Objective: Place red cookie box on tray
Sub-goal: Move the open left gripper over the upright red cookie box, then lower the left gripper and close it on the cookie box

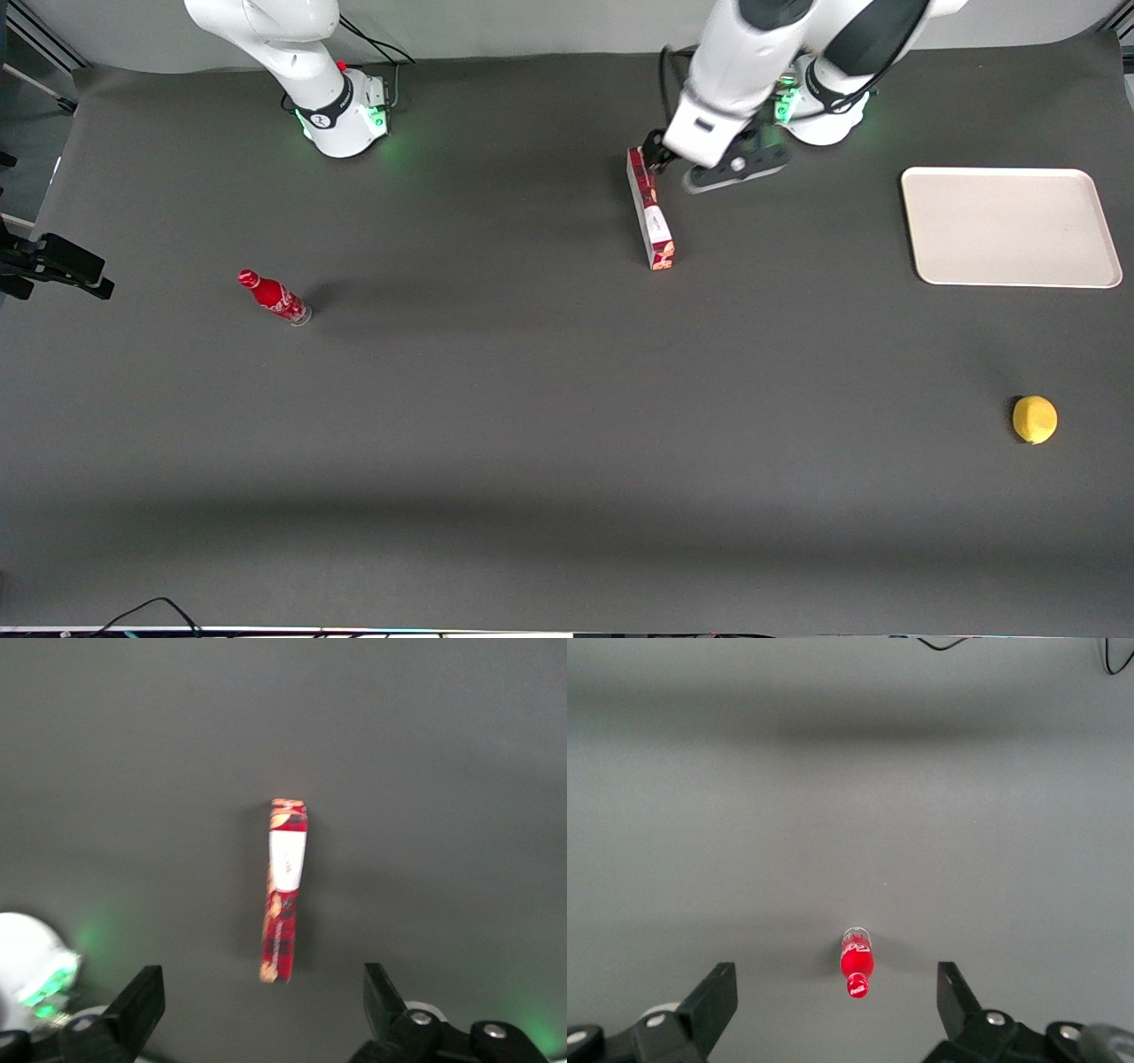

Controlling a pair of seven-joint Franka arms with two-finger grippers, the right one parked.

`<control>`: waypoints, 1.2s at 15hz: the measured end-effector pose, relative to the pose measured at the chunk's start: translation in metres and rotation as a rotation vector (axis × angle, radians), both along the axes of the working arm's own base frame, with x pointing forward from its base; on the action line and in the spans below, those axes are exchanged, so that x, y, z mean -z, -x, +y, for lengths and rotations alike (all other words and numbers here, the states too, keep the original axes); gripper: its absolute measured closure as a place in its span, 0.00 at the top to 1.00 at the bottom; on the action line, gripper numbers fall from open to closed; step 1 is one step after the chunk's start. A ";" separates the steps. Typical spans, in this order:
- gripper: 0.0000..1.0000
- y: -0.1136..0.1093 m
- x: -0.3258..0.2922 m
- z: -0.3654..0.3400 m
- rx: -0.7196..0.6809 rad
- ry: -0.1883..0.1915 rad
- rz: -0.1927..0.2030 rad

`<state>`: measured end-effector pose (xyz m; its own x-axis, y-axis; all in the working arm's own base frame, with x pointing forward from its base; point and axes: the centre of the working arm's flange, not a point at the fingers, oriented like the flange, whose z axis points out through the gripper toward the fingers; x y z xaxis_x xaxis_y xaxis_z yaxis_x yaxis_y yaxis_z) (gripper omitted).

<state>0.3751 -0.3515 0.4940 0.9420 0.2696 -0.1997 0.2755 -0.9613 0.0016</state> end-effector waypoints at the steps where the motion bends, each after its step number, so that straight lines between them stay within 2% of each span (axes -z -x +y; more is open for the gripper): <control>1: 1.00 0.008 0.026 -0.007 0.004 0.003 -0.015; 4: 1.00 0.028 0.084 -0.014 0.018 0.008 -0.043; 9: 1.00 0.036 0.154 -0.014 0.029 0.032 -0.052; 13: 1.00 0.054 0.204 -0.011 0.071 0.012 -0.017; 18: 1.00 0.075 0.239 -0.018 0.084 0.018 0.010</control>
